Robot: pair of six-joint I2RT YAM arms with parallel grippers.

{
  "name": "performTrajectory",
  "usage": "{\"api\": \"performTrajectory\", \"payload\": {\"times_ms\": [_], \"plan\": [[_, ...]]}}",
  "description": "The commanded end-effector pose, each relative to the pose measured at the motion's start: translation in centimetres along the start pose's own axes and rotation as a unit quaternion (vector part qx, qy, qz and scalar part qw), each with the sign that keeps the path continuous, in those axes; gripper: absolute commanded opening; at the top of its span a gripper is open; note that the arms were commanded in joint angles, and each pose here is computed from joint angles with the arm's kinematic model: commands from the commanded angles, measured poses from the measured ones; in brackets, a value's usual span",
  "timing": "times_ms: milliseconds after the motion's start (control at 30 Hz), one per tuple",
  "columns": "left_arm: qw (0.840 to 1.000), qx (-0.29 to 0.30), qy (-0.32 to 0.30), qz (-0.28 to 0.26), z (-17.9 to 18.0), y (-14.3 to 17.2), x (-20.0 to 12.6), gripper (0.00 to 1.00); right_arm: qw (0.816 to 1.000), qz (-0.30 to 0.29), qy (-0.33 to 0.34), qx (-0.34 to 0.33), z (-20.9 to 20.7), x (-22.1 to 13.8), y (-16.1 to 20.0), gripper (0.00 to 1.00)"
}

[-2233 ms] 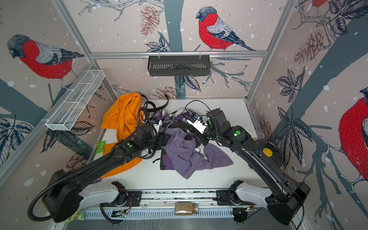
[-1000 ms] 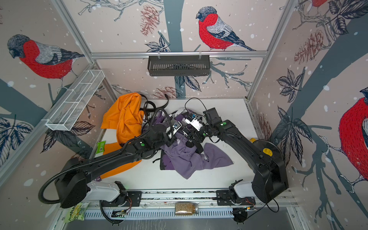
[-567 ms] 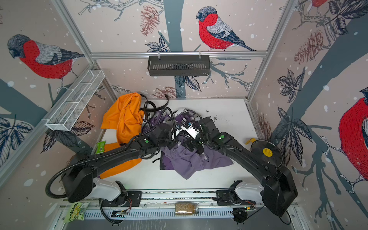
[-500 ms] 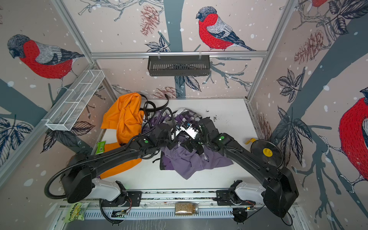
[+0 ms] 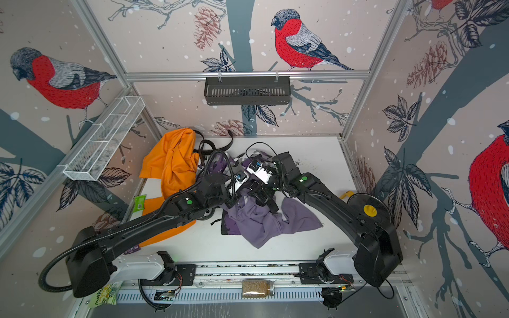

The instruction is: Remove the belt from the trousers

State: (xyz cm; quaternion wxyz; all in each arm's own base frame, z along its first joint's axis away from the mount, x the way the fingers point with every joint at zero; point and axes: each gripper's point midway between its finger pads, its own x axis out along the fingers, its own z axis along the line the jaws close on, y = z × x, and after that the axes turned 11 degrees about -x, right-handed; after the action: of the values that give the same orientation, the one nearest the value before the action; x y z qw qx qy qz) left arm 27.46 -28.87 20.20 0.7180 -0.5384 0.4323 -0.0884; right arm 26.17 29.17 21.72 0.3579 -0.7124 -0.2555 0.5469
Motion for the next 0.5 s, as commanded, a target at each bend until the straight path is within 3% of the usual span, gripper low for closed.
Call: {"api": "performTrajectory", "payload": {"times_ms": [0, 467], "plan": [[1.000, 0.007, 0.001, -0.016, -0.06, -0.82, -0.04, 0.00, 0.999, 0.033, -0.007, -0.020, 0.82, 0.52, 0.78, 0.94], [1.000, -0.013, -0.023, -0.015, 0.83, -0.88, -0.19, 0.00, 0.999, 0.036, 0.009, -0.027, 0.49, 0.52, 0.61, 0.59]]}}
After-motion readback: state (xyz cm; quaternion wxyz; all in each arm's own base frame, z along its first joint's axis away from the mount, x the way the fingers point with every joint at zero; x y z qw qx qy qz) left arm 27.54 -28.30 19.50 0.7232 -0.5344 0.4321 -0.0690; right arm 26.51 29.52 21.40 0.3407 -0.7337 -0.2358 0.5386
